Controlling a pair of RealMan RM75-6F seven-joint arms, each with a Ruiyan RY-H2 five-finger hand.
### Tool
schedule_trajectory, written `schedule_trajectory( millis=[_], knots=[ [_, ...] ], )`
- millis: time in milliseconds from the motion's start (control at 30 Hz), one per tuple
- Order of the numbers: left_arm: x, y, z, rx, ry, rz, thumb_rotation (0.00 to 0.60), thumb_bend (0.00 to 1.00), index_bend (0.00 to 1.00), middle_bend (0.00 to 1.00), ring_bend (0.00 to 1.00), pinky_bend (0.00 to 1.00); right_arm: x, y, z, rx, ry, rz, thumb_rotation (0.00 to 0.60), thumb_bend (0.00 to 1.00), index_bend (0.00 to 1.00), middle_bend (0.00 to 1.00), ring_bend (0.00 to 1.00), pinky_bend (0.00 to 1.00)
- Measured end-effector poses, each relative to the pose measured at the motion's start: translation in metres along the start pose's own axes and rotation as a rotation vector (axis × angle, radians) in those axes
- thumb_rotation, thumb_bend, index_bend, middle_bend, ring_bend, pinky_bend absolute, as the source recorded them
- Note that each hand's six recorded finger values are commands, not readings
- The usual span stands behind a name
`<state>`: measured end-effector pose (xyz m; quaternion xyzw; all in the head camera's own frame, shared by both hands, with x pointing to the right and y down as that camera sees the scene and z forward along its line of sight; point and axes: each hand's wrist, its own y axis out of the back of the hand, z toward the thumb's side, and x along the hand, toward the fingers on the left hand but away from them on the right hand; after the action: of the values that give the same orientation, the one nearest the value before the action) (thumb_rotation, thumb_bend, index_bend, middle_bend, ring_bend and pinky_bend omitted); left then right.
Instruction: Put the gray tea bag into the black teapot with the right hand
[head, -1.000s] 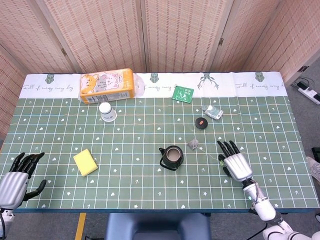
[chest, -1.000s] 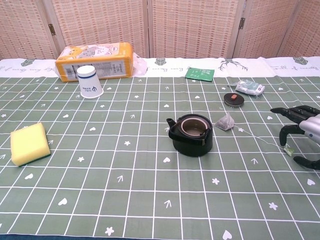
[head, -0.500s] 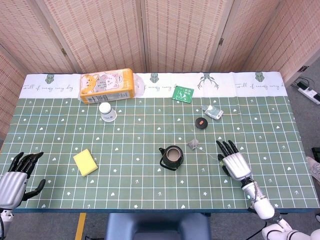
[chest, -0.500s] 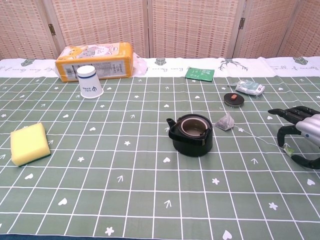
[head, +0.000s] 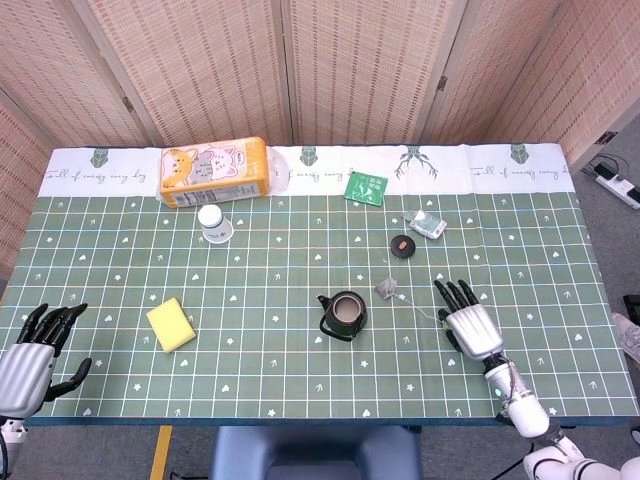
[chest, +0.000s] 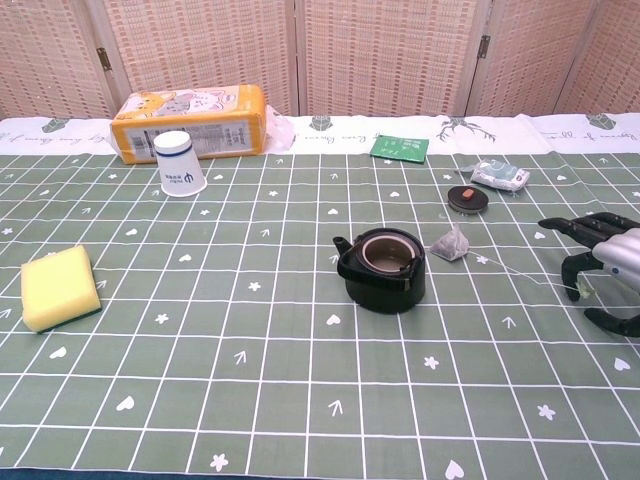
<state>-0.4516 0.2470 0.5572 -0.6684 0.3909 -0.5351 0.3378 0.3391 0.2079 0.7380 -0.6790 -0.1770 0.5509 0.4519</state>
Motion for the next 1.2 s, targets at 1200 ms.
schedule_trajectory(
  millis=[1200],
  knots=[
    [0.0,0.003,0.001,-0.012,-0.012,0.015,0.6,0.37,0.03,0.09,0.09,0.01,-0.004,0.009,0.006,-0.03,0.017,-0.028,0.6,0.38,0.57,0.0,0.0,0.0]
  ],
)
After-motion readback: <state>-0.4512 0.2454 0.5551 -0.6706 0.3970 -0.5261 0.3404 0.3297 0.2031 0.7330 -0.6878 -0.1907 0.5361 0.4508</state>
